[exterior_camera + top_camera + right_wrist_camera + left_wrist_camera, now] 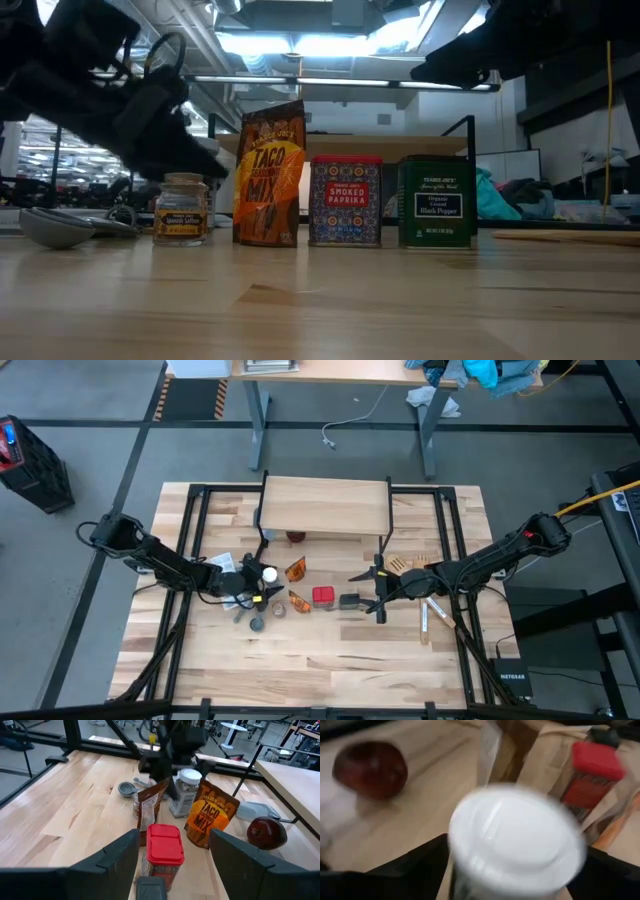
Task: Shelf spices
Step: Remove the white seasoning bottle from the shelf, then put the green seasoning can on the shelf
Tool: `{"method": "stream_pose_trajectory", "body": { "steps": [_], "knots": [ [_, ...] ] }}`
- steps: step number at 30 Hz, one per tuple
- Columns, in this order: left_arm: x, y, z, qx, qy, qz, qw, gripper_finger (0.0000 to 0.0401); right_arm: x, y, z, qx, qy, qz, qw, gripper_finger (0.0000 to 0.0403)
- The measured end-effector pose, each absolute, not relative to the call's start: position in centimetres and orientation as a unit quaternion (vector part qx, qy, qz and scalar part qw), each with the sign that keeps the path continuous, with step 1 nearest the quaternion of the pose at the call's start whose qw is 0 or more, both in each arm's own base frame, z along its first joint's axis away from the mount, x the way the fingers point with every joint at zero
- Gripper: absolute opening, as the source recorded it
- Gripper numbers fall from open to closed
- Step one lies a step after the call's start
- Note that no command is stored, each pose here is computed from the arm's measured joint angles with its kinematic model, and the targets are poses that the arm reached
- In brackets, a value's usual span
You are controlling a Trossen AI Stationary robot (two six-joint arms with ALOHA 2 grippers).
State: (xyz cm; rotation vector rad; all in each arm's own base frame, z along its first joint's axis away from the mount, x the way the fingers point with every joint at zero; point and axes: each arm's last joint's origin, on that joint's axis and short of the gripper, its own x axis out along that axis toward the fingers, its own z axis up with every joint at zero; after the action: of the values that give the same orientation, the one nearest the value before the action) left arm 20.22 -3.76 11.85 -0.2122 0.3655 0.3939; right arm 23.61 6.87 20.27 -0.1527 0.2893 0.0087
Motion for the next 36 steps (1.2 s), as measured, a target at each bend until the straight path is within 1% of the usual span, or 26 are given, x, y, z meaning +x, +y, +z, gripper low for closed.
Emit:
{"method": "stream_pose_trajectory", "body": {
  "steps": [4,10,13,18,22,26,32,36],
  "knots": [
    [20.6,-3.8,13.5,-0.076,0.152,0.181,0.969,0.0330,23.5,6.8,20.0,-0.081,0.161,0.005,0.984,0.0246],
    [19.9,-3.6,16.2,-0.044,0.098,0.175,0.979,0.0331,23.2,6.7,19.7,-0.078,0.181,0.002,0.980,0.0246],
    [19.4,-3.5,17.6,-0.033,0.068,0.171,0.982,0.0331,22.8,6.6,19.2,-0.045,0.219,-0.005,0.975,0.0246],
    [18.5,-3.2,19.3,-0.012,0.037,0.172,0.984,0.0331,22.0,6.6,18.3,0.049,0.284,-0.005,0.958,0.0246],
    [17.7,-3.0,20.1,0.003,0.028,0.182,0.983,0.0331,21.8,6.6,18.1,0.073,0.299,0.004,0.951,0.0246],
    [17.1,-2.8,20.7,0.010,0.018,0.187,0.982,0.0331,21.8,6.6,17.3,0.093,0.327,-0.009,0.940,0.0246],
    [16.6,-2.6,21.4,0.020,0.005,0.187,0.982,0.0331,22.6,6.8,15.3,0.083,0.351,-0.031,0.932,0.0246],
    [16.5,-2.6,21.5,0.027,0.003,0.187,0.982,0.0331,23.5,7.1,14.2,0.079,0.348,-0.031,0.934,0.0246]
  ]
}}
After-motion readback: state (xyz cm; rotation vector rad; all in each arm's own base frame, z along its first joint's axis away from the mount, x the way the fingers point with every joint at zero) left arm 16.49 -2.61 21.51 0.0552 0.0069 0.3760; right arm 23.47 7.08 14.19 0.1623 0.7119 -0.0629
